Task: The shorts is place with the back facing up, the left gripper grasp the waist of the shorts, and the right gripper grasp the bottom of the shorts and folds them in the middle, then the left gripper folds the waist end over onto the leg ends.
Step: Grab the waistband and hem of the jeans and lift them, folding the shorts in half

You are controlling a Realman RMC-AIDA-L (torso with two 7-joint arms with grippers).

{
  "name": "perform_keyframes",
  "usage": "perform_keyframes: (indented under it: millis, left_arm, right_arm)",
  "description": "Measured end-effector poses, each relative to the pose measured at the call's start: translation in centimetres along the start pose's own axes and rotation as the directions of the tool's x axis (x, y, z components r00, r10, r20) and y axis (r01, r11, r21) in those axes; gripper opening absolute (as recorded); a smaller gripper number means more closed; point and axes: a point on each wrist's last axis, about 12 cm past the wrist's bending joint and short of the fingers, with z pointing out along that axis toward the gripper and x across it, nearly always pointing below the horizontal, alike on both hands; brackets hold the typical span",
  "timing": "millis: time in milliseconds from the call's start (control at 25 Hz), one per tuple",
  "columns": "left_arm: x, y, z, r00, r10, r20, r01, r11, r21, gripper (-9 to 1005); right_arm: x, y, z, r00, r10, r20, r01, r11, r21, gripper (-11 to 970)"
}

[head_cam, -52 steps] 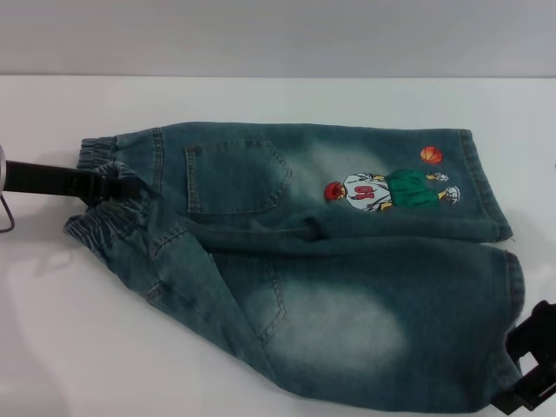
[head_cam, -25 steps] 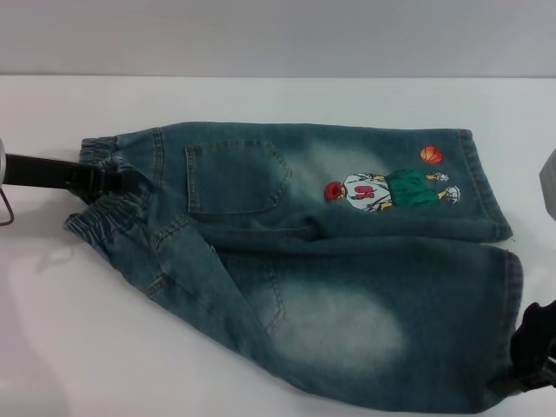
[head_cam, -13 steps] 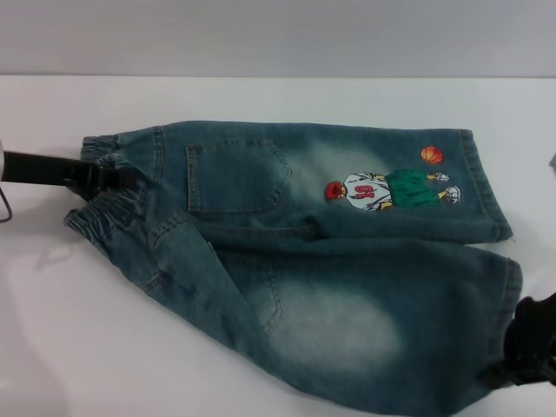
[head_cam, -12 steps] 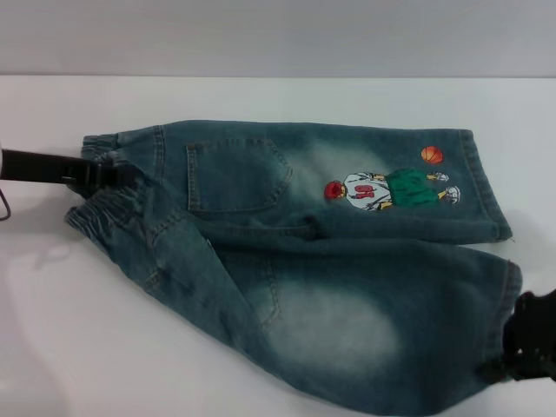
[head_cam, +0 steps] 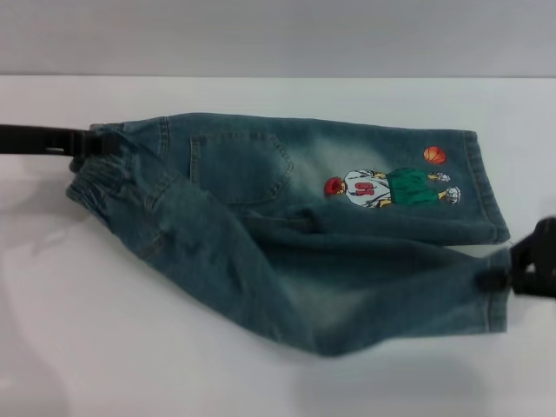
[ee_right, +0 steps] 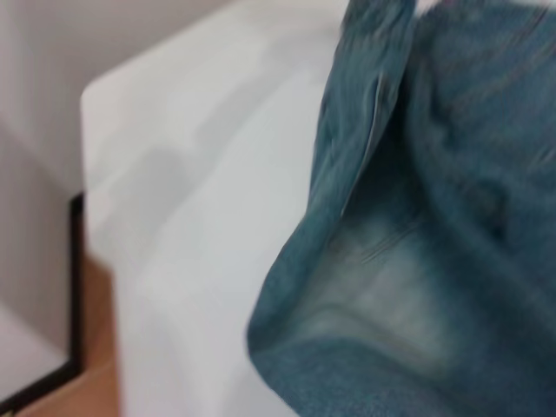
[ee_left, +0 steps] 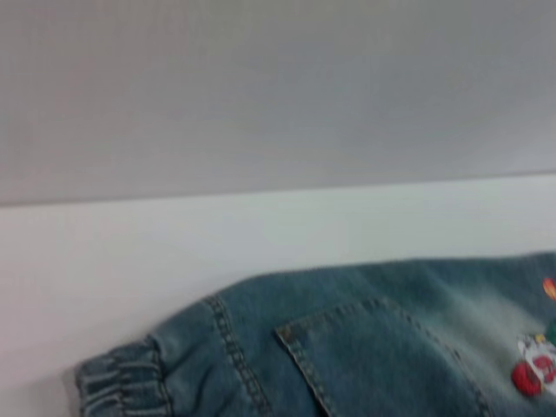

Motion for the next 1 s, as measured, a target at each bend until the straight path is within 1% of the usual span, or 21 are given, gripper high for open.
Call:
perform_keyframes:
  millis: [40, 120, 160, 200, 360, 560, 840, 1000]
  left_arm:
    - [0.0, 0.0, 0.0, 1.0, 0.0, 0.0, 0.0, 1.0, 0.0, 119]
    - [-0.3, 0.1, -0.1, 1.0, -0.003, 0.021, 0.003, 1.0, -0.005, 120]
    - [-0.5, 0.1, -0.1, 0.999, -0.004, 0.033, 0.005, 1.0, -0.008, 120]
    - [-0.6, 0.2, -0.2, 0.999, -0.006, 0.044, 0.007, 1.0, -0.011, 120]
    - [-1.0, 0.6, -0.3, 0.996, -0.023, 0.082, 0.026, 0.999, -0.036, 122]
    - [-1.5, 0.8, -0.6, 0.992, -0.037, 0.124, 0.044, 0.998, -0.054, 124]
    - [-2.1, 1.2, -1.5, 0.977, -0.063, 0.205, 0.072, 0.997, -0.035, 126]
    - [-2.3, 1.6, -1.9, 0.971, -0.068, 0.229, 0.083, 0.995, -0.053, 128]
  right_arm:
    - [0.0, 0.0, 0.0, 1.0, 0.0, 0.0, 0.0, 1.0, 0.0, -1]
    - [0.3, -0.4, -0.6, 0.999, 0.007, 0.052, -0.01, 0.998, 0.054, -1]
    - [0.4, -0.7, -1.1, 0.995, 0.007, 0.102, -0.017, 0.995, 0.1, -1]
    - [0.4, -0.7, -1.1, 0.995, 0.007, 0.102, -0.017, 0.995, 0.1, -1]
    - [0.7, -1.3, -2.3, 0.978, -0.014, 0.21, -0.03, 0.979, 0.203, -1]
    - [0.8, -1.9, -3.5, 0.955, -0.036, 0.295, -0.054, 0.955, 0.292, 0]
    - [0.9, -2.7, -4.6, 0.935, -0.059, 0.349, -0.084, 0.921, 0.38, 0]
    - [1.0, -2.9, -4.9, 0.931, -0.064, 0.358, -0.094, 0.908, 0.407, 0]
